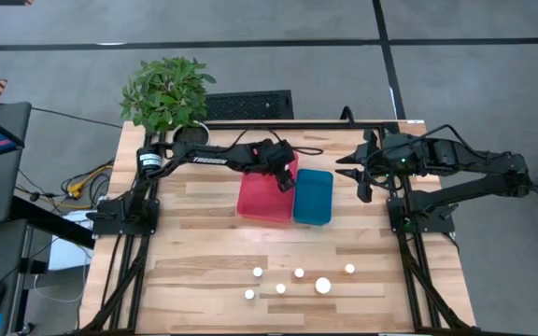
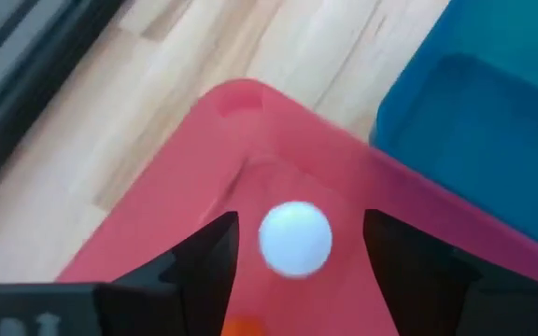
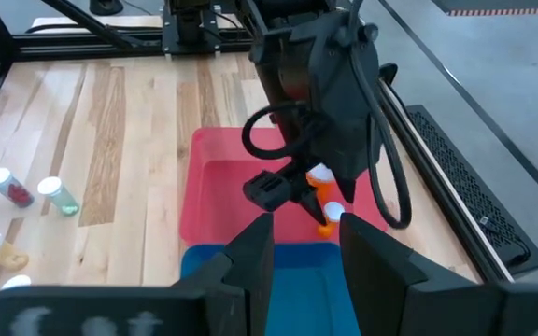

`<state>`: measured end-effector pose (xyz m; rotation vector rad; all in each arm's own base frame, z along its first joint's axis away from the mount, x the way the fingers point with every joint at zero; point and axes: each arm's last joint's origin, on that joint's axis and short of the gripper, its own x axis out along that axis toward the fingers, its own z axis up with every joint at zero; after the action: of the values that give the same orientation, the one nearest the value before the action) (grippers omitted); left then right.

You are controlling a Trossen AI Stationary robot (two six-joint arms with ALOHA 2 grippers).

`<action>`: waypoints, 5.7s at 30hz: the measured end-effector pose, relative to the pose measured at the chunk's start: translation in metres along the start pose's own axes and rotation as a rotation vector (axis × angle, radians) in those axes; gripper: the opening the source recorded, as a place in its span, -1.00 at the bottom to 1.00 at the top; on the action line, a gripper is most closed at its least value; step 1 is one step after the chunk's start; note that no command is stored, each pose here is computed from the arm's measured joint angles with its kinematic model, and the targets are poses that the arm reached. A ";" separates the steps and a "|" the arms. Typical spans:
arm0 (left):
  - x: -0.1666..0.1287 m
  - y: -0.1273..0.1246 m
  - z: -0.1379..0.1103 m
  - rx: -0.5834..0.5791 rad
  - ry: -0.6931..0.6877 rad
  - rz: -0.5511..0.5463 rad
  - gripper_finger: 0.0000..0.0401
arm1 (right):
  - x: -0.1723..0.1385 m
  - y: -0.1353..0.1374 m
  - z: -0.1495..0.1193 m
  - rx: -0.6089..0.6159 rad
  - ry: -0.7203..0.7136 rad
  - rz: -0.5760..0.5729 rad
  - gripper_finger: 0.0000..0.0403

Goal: Pick and place medicine bottles into bin by pill shape (circle, oval)
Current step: Put the blue pill bottle into the red bin

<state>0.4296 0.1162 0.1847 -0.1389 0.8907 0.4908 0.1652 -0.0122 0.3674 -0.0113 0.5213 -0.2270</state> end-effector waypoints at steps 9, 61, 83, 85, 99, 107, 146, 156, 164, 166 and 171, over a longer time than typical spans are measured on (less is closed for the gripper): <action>-0.057 -0.004 0.023 0.033 -0.066 -0.067 0.12 | 0.000 0.000 0.000 -0.002 0.005 0.000 -0.33; -0.210 -0.266 -0.178 0.150 0.086 -0.337 0.12 | 0.000 0.000 -0.002 -0.001 0.018 0.003 -0.33; -0.178 -0.272 -0.196 0.249 0.154 -0.404 0.12 | 0.000 0.000 -0.003 -0.005 0.027 0.002 -0.33; -0.178 -0.271 -0.196 0.257 0.149 -0.400 0.12 | 0.000 0.000 -0.003 -0.005 0.027 0.002 -0.33; -0.178 -0.270 -0.197 0.264 0.164 -0.396 -0.31 | 0.000 0.000 -0.003 -0.013 0.026 -0.002 -0.33; -0.183 -0.271 -0.191 0.239 0.183 -0.377 -0.47 | 0.000 0.000 -0.003 -0.013 0.026 -0.002 -0.33; -0.134 -0.034 -0.034 0.034 0.014 -0.030 -0.40 | 0.000 0.000 -0.003 -0.012 0.027 0.000 -0.33; -0.087 -0.010 -0.070 -0.009 -0.031 0.004 -0.40 | 0.000 0.000 -0.002 0.003 0.026 0.000 -0.33; -0.075 -0.006 -0.086 -0.002 -0.003 0.018 -0.40 | 0.000 0.000 -0.002 0.003 0.026 -0.001 -0.33; -0.071 -0.007 -0.087 0.013 0.005 0.004 -0.40 | 0.000 0.000 -0.002 0.003 0.026 -0.001 -0.33; -0.058 -0.010 -0.092 0.032 0.048 -0.017 -0.40 | 0.000 0.000 -0.002 0.004 0.025 -0.001 -0.33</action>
<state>0.3385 0.0582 0.1711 -0.1297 0.9436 0.4593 0.1638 -0.0122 0.3654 -0.0045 0.5459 -0.2299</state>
